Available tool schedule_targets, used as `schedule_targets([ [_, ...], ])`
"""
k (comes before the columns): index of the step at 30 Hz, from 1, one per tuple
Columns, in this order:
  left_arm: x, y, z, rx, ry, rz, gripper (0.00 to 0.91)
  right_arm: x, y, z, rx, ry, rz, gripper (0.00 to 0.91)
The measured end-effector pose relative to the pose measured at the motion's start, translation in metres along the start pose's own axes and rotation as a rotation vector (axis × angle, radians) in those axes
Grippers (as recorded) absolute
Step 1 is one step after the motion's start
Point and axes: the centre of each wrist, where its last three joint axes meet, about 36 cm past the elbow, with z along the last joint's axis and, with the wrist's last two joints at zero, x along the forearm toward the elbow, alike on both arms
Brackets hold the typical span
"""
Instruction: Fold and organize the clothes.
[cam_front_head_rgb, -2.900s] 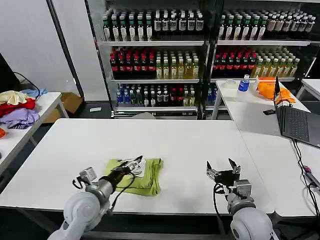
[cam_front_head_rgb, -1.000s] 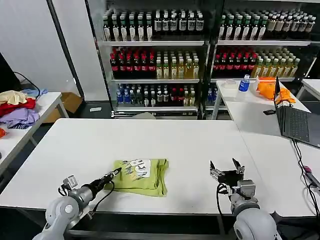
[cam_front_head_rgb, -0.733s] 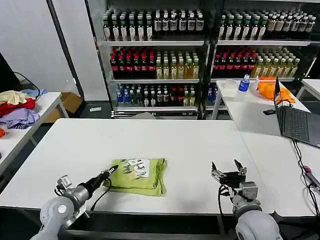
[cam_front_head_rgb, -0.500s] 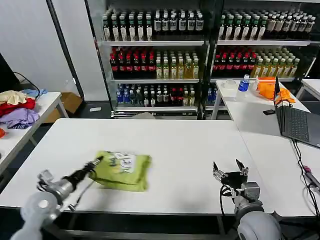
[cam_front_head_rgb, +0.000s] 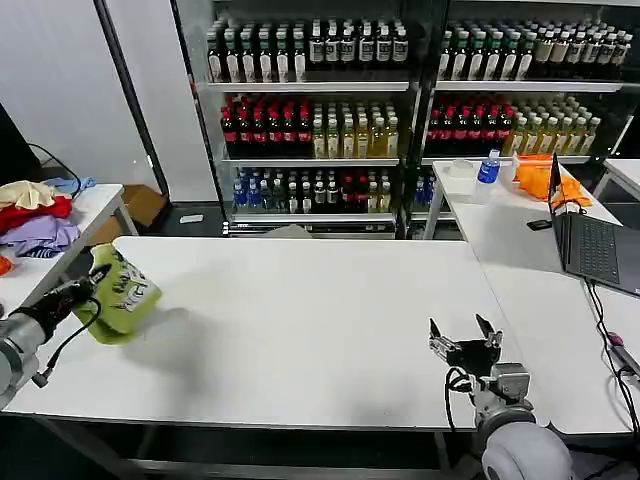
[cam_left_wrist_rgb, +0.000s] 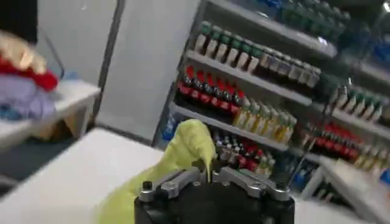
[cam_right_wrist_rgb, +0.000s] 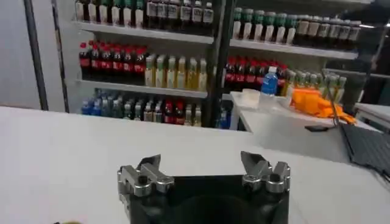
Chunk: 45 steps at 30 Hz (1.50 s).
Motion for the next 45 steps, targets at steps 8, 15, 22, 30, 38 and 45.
schedule_targets([
  [8, -0.02, -0.045, 0.065, -0.275, 0.128, -0.025, 0.02, 0.007, -0.002, 0.004, -0.007, 0.005, 0.016, 0.907],
  [15, -0.034, -0.101, 0.105, -0.418, 0.168, 0.04, 0.03, 0.015, -0.002, 0.007, -0.009, 0.004, 0.026, 0.907],
  [22, -0.043, -0.146, 0.127, -0.467, 0.176, 0.121, 0.02, 0.024, -0.003, 0.01, -0.009, 0.014, 0.039, 0.907],
  [30, -0.062, -0.187, 0.155, -0.436, 0.2, 0.18, 0.03, 0.027, -0.004, 0.011, -0.007, 0.017, 0.047, 0.907],
  [38, -0.095, -0.235, 0.175, -0.364, 0.213, 0.228, 0.363, 0.026, -0.007, 0.01, -0.003, 0.016, 0.05, 0.907],
  [45, -0.123, -0.277, 0.187, -0.271, 0.218, 0.292, 0.907, 0.023, -0.011, 0.009, -0.001, 0.016, 0.046, 0.907],
])
